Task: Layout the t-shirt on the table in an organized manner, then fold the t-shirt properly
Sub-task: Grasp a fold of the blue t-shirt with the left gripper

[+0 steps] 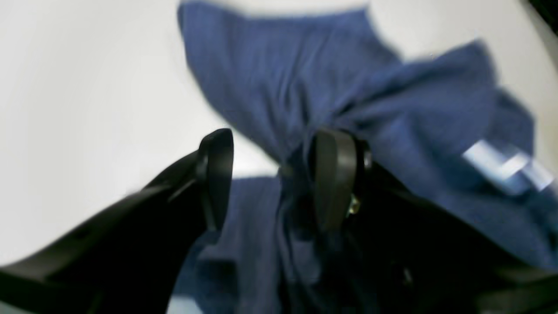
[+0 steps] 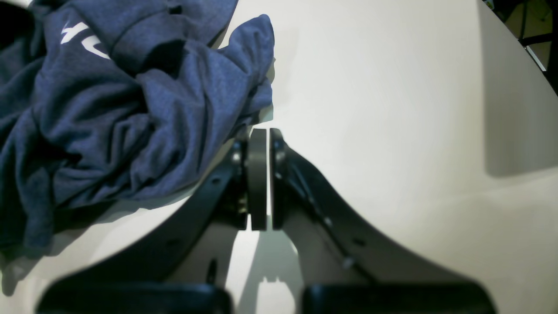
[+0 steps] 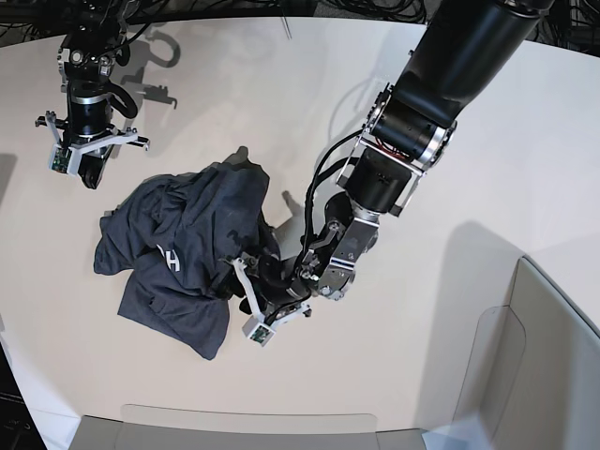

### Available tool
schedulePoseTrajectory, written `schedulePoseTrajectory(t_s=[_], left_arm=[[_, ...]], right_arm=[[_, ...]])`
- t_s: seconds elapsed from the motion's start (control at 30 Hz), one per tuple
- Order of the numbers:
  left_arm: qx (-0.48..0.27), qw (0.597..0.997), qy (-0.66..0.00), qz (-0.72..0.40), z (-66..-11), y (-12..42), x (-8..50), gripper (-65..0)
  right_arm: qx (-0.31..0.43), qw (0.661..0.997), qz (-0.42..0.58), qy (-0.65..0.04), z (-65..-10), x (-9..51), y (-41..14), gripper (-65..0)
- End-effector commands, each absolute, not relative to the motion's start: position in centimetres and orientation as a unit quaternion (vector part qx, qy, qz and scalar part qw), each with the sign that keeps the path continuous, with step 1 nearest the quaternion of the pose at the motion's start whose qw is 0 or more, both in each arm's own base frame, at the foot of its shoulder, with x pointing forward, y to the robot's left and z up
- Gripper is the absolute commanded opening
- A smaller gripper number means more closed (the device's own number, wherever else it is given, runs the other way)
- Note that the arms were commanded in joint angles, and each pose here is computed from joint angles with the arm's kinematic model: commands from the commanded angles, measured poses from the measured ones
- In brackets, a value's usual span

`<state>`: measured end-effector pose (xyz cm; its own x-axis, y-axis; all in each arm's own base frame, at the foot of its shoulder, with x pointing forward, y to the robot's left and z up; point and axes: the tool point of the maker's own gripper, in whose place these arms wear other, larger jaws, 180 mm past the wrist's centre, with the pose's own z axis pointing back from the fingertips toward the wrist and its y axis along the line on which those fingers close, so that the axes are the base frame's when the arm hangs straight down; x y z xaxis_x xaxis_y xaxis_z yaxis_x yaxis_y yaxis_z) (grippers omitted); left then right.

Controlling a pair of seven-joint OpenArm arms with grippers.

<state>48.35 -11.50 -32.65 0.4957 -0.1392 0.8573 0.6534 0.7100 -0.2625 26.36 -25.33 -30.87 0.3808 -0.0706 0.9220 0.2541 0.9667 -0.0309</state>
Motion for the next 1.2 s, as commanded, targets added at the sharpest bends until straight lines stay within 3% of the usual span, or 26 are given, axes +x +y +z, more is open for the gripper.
schedulePoseTrajectory(t_s=[0.0, 0.2, 0.43, 1.0, 1.17], left_arm=[[-0.314, 0.785, -0.477, -0.238, -28.9, -12.7, 49.7, -35.6], [-0.394, 0.772, -0.473, -0.162, -26.9, -13.5, 49.8, -35.6], [-0.440, 0.756, -0.460, -0.154, -25.7, -15.7, 48.7, -35.6], [-0.395, 0.748, -0.497, -0.193, -26.5, -17.3, 48.1, -35.6], [-0.374, 0.757, -0.509, -0.171, -27.4, -15.4, 49.7, -35.6]], right_arm=[[-0.085, 0.812, -0.094, -0.570, -29.5, 26.8, -25.3, -65.0], [-0.084, 0.812, -0.094, -0.570, -29.5, 26.9, -25.4, -64.9], [-0.084, 0.813, -0.095, -0.569, -29.6, 26.8, -25.4, -64.9], [-0.084, 0.813, -0.094, -0.568, -29.6, 26.8, -25.3, -64.9], [-0.084, 0.815, -0.094, -0.565, -29.8, 26.6, -25.3, -64.9]])
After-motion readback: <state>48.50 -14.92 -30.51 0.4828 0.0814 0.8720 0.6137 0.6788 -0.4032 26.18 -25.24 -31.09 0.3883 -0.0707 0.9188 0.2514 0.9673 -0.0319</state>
